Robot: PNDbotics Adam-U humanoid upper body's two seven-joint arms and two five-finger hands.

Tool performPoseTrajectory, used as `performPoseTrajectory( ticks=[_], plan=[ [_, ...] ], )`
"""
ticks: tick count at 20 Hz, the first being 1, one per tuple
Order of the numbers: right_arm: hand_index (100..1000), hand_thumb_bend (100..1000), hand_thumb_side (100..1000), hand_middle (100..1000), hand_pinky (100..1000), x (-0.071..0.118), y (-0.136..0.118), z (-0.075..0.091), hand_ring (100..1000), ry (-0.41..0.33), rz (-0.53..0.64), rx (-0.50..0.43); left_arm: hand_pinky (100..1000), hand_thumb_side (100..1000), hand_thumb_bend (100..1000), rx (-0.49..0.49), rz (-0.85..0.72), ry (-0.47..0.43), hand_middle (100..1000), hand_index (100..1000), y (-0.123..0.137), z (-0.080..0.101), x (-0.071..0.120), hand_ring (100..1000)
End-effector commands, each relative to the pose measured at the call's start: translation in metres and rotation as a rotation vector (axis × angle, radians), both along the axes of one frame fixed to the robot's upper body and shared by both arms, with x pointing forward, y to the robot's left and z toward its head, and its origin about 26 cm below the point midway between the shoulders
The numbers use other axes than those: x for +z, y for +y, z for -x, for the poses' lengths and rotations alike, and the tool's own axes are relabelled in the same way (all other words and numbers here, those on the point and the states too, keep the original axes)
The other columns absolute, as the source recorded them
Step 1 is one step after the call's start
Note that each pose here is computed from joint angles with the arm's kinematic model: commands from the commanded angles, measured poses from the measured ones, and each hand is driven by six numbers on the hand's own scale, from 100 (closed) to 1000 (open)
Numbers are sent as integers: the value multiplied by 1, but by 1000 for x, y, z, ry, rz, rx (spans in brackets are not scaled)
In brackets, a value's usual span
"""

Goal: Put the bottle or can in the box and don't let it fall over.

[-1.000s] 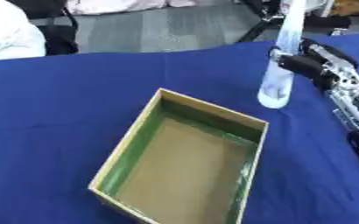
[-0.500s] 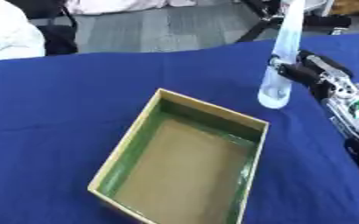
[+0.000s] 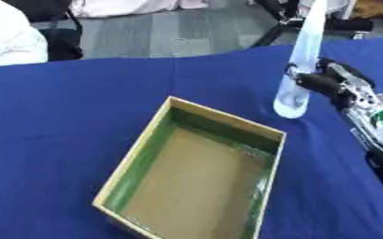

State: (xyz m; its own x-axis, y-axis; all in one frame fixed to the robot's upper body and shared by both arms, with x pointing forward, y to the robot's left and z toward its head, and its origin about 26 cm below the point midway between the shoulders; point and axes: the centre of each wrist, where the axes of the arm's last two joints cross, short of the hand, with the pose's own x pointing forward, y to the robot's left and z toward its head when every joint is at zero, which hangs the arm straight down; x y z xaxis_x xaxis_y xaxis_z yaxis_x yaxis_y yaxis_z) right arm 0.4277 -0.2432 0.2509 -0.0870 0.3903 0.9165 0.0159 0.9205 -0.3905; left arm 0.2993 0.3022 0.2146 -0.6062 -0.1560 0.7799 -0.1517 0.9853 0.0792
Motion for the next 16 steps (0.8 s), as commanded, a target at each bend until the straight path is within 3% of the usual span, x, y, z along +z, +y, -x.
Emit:
performPoseTrajectory(
  ticks=[1,5,16],
  plan=[
    [705,100,340,1000,1000,6,-3,-1,1000,-16,-9,-20,1000,594,100,-10,-16,-32,1000,798,0,3,10,1000],
    [601,100,276,1000,1000,5,-5,-1,1000,-21,-24,-50,1000,593,100,-11,-17,-32,1000,797,0,3,10,1000],
    [522,100,248,1000,1000,12,-2,5,968,-89,-94,-126,1000,592,100,-14,-18,-32,1000,794,0,3,10,1000]
  ],
)
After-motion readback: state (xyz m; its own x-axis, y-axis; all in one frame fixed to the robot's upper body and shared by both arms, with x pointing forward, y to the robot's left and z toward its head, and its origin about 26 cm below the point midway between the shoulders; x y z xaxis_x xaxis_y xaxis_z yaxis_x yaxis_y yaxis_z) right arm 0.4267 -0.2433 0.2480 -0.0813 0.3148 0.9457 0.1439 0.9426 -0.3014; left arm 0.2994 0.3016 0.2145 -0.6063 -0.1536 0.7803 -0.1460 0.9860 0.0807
